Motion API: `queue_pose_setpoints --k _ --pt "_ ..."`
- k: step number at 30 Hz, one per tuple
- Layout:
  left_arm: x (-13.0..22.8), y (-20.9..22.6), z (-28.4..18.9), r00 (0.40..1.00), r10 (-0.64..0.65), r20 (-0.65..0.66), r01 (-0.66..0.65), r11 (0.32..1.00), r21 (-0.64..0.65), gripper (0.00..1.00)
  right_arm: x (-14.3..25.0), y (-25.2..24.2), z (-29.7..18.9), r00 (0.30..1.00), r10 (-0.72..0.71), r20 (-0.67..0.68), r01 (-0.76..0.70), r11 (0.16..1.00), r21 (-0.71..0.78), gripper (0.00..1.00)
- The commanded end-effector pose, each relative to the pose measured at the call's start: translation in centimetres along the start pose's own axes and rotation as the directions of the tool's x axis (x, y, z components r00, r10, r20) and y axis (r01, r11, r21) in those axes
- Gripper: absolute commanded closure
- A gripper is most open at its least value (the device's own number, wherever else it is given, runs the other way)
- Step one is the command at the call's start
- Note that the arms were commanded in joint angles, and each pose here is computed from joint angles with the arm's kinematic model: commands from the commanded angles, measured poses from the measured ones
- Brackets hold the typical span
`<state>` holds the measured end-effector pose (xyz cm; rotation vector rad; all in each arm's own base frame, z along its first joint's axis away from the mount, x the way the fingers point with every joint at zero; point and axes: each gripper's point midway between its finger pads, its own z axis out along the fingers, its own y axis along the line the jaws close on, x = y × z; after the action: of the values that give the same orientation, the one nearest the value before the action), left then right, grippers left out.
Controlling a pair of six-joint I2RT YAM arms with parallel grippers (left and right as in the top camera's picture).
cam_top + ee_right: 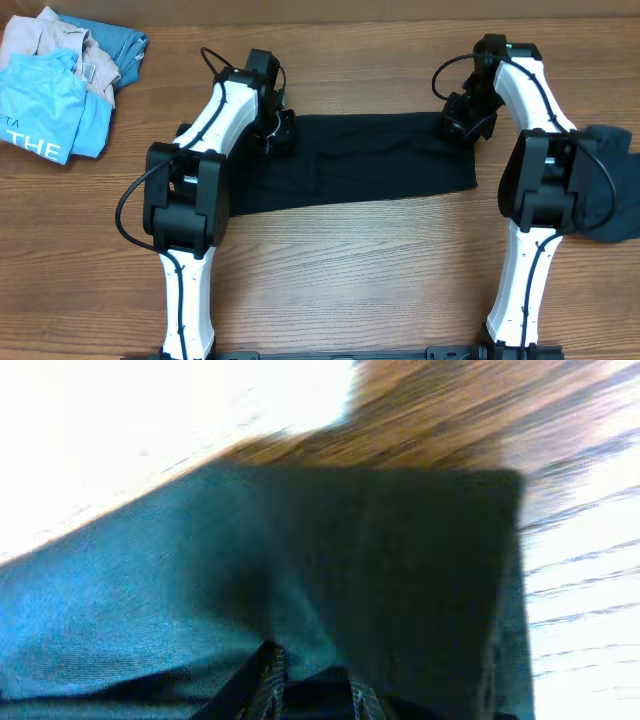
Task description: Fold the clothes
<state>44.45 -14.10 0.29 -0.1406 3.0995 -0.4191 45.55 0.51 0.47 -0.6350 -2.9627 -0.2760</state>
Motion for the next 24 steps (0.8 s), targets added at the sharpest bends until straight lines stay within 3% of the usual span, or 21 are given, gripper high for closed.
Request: queue_pose_setpoints --k 1,6,9,13,16,19,20,21,23,24 --pt "-0.5 8.5 0.5 1.0 -0.006 -0.026 0.001 0.98 -0.197 0.81 -0.8 -5.0 1.3 0.998 0.065 0.011 -0.066 0.988 0.138 0.73" --pt "-1.2 14.4 -1.2 0.999 -0.049 -0.018 0.044 0.979 -0.199 0.82 -1.4 -6.0 1.2 0.996 0.082 0.029 -0.085 0.986 0.144 0.73" --pt "-1.5 15.1 -1.6 0.999 -0.052 -0.008 0.05 0.979 -0.198 0.85 -1.8 -5.7 0.9 0.996 0.079 0.044 -0.084 0.988 0.133 0.71" --pt "-2.8 14.6 -3.0 0.999 -0.038 0.028 0.043 0.979 -0.199 0.81 -2.5 -5.0 -1.5 0.993 0.089 0.074 -0.098 0.988 0.119 0.69" --pt "-3.7 13.9 -5.5 0.998 -0.034 0.046 0.043 0.98 -0.196 0.79 -3.2 -4.2 -5.4 0.989 0.081 0.121 -0.094 0.99 0.108 0.63" --pt "-5.1 12.2 -8.9 0.996 -0.012 0.089 0.028 0.982 -0.185 0.75 -3.3 -3.4 -9.9 0.982 0.076 0.171 -0.091 0.992 0.085 0.41" --pt "-5.5 11.7 -9.8 0.994 -0.003 0.105 0.023 0.983 -0.184 0.71 -2.9 -3.3 -10.6 0.985 0.057 0.163 -0.072 0.994 0.084 0.38" --pt "-6.0 11.3 -10.8 0.992 0.004 0.126 0.019 0.983 -0.182 0.6 -2.1 -3.0 -10.7 0.992 0.013 0.127 -0.023 0.997 0.073 0.33" --pt "-6.2 10.6 -11.8 0.989 -0.02 0.146 0.043 0.987 -0.155 0.13 -0.1 -2.5 -9.8 0.997 -0.077 0.025 0.076 0.996 0.037 0.14" --pt "-6.1 10.2 -11.7 0.99 -0.02 0.139 0.038 0.991 -0.129 0.1 0.2 -2.5 -9.4 0.996 -0.087 0.007 0.087 0.996 0.035 0.07"
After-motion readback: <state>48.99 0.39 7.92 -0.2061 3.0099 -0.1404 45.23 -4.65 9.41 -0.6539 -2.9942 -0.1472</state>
